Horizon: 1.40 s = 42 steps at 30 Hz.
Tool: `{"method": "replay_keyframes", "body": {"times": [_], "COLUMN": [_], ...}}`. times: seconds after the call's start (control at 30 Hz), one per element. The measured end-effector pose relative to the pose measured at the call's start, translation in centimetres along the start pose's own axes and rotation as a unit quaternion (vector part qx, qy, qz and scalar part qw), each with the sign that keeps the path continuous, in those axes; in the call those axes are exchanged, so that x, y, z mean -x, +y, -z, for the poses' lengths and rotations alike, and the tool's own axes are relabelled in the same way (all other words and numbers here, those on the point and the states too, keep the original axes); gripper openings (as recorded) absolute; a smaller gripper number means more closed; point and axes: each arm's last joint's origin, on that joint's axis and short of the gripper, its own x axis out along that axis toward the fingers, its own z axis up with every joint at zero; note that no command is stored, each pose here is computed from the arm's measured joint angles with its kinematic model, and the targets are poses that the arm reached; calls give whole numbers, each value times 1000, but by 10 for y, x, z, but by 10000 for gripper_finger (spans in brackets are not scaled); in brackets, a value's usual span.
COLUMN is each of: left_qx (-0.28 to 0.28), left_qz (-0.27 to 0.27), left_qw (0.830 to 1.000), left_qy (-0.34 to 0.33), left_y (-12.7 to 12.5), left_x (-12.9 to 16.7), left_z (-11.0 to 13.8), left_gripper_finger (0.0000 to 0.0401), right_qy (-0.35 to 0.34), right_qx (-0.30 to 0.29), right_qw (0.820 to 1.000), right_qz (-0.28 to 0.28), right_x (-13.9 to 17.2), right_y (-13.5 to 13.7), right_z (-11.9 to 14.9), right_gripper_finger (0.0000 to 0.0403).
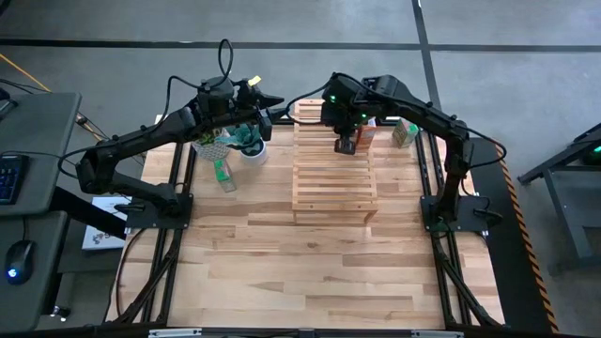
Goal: Stack cereal on shelf
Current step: Adjust the orange cereal box on the shelf, then put the left green cereal box on the shelf
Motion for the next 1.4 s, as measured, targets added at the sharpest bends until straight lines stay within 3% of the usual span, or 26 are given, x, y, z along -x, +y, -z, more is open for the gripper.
{"method": "replay_keyframes", "body": {"times": [0.1, 0.27, 0.43, 0.7, 0.8, 1.1, 1.23, 1.4], "left_qx": [-11, -26, -31, -39, -24, 93, 111, 123], "left_qz": [0, 5, 42, 144, 152, 74, 23, -55], "left_qw": [1000, 1000, 999, 989, 988, 992, 993, 988], "left_qy": [0, -9, -13, 12, 9, -46, -14, 82], "left_y": [0, 3, 6, -2, -4, -1, -1, 0], "left_x": [0, 7, 21, 48, 60, 97, 114, 131], "left_z": [0, -4, -10, -12, -6, 31, 35, 37], "left_gripper_finger": [182, 182, 182, 182, 182, 182, 182, 184], "right_qy": [-10, -87, -147, -200, -216, -184, -167, -157], "right_qx": [6, -12, -50, -96, -100, -171, -197, -223], "right_qw": [1000, 996, 987, 973, 969, 968, 965, 959], "right_qz": [-13, -35, -36, -62, -62, 21, 44, 82], "right_x": [3, 26, 54, 98, 116, 145, 152, 161], "right_y": [2, 3, 3, 14, 20, 28, 29, 29], "right_z": [0, -1, 5, 24, 34, 67, 79, 93], "right_gripper_finger": [0, 0, 0, 0, 0, 0, 0, 0]}}
